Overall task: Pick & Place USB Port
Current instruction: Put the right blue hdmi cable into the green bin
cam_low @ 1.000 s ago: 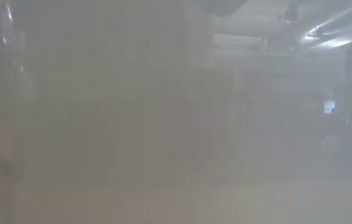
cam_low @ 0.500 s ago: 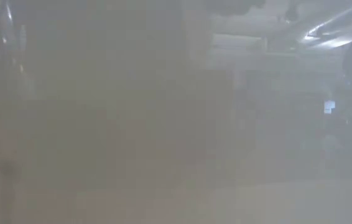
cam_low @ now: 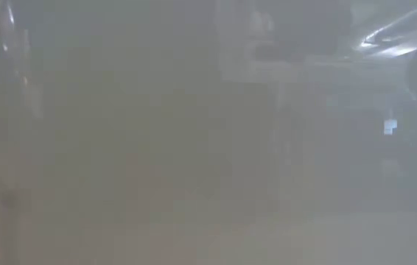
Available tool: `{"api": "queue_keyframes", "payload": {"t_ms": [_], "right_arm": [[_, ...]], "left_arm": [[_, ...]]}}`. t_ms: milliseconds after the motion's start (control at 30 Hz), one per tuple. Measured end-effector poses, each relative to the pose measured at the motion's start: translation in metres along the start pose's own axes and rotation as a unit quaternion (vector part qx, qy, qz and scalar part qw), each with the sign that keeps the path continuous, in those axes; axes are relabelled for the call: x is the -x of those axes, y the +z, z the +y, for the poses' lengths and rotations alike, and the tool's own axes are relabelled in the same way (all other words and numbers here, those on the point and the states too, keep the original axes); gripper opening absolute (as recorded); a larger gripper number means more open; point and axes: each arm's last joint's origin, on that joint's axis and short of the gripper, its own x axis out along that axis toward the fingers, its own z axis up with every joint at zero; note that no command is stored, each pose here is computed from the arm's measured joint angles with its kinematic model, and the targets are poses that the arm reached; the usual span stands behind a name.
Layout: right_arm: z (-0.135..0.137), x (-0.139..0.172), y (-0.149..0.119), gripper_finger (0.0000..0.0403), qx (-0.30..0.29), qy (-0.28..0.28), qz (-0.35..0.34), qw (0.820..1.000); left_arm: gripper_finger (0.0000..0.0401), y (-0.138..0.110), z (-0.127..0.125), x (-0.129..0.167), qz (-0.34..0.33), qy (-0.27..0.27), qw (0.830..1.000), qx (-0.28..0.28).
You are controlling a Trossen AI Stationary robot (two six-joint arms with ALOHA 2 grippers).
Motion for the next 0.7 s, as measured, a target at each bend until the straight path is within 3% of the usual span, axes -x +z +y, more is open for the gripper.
{"api": "queue_keyframes", "payload": {"t_ms": [333,700], "right_arm": [[0.001,-0.052,-0.017,0.0171,0.023,0.005,0.026,0.999],[0.006,-0.069,-0.018,0.0171,0.018,0.067,0.024,0.997]], "left_arm": [[0.0076,-0.004,0.001,0.0,0.022,-0.002,1.0,0.011],[0.0076,-0.004,0.001,0.0,0.019,0.004,1.0,0.015]]}}
